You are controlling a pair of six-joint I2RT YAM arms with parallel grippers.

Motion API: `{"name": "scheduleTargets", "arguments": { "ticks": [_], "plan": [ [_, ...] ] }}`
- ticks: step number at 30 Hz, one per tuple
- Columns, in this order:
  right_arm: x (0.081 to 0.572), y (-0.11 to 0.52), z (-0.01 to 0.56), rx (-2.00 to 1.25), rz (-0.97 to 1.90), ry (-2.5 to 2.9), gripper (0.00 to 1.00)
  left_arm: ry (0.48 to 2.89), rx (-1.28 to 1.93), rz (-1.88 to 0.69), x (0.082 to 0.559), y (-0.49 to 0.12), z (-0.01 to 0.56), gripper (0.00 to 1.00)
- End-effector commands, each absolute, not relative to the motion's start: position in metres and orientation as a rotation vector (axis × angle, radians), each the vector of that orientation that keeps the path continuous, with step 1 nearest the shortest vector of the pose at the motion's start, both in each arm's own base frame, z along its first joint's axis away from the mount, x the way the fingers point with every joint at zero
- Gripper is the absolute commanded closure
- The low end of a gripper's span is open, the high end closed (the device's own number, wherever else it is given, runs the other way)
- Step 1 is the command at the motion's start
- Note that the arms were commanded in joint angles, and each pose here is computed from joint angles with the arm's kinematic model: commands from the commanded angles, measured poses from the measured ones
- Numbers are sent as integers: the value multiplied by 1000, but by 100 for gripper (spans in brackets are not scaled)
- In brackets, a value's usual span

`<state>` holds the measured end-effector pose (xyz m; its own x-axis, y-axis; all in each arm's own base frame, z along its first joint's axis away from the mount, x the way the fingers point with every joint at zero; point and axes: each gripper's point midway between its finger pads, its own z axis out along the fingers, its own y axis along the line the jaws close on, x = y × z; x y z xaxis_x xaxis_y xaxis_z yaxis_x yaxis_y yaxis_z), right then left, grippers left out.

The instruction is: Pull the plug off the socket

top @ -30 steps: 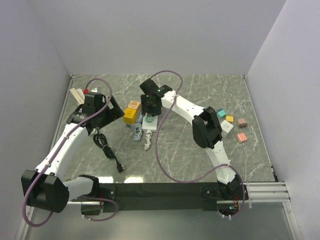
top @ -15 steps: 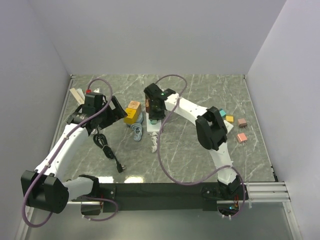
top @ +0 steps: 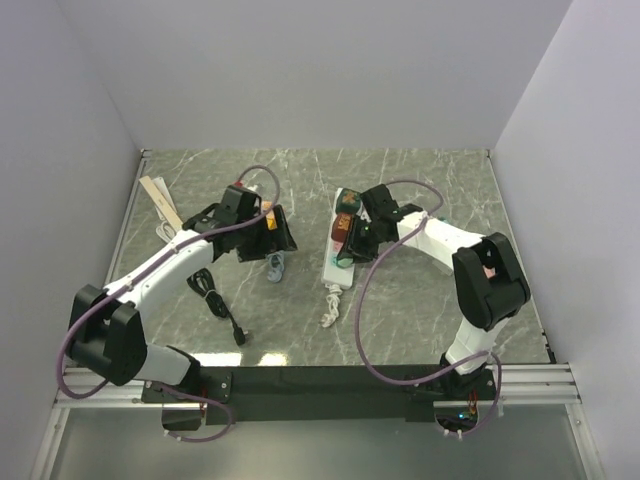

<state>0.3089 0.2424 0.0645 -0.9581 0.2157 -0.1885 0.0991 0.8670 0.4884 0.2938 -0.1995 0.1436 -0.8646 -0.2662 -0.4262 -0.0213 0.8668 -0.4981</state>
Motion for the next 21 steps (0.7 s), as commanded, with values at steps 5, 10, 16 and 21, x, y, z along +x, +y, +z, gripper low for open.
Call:
{"name": "scheduleTargets", "arguments": {
  "ticks": [5, 10, 16, 21],
  "plan": [
    [287, 277, 92, 198, 1080, 2719, 100, 2488, -17, -793, 288, -249, 142, 1],
    [277, 279, 95, 188, 1154, 2706, 100, 2542, 53, -753, 284, -270, 109, 1],
    [268, 281, 91, 134, 1227, 2716, 100, 2551, 71, -620, 304, -273, 78, 3],
    [258, 277, 92, 67, 1299, 2726, 100, 2530, 43, -610, 321, -282, 66, 3]
  ]
}}
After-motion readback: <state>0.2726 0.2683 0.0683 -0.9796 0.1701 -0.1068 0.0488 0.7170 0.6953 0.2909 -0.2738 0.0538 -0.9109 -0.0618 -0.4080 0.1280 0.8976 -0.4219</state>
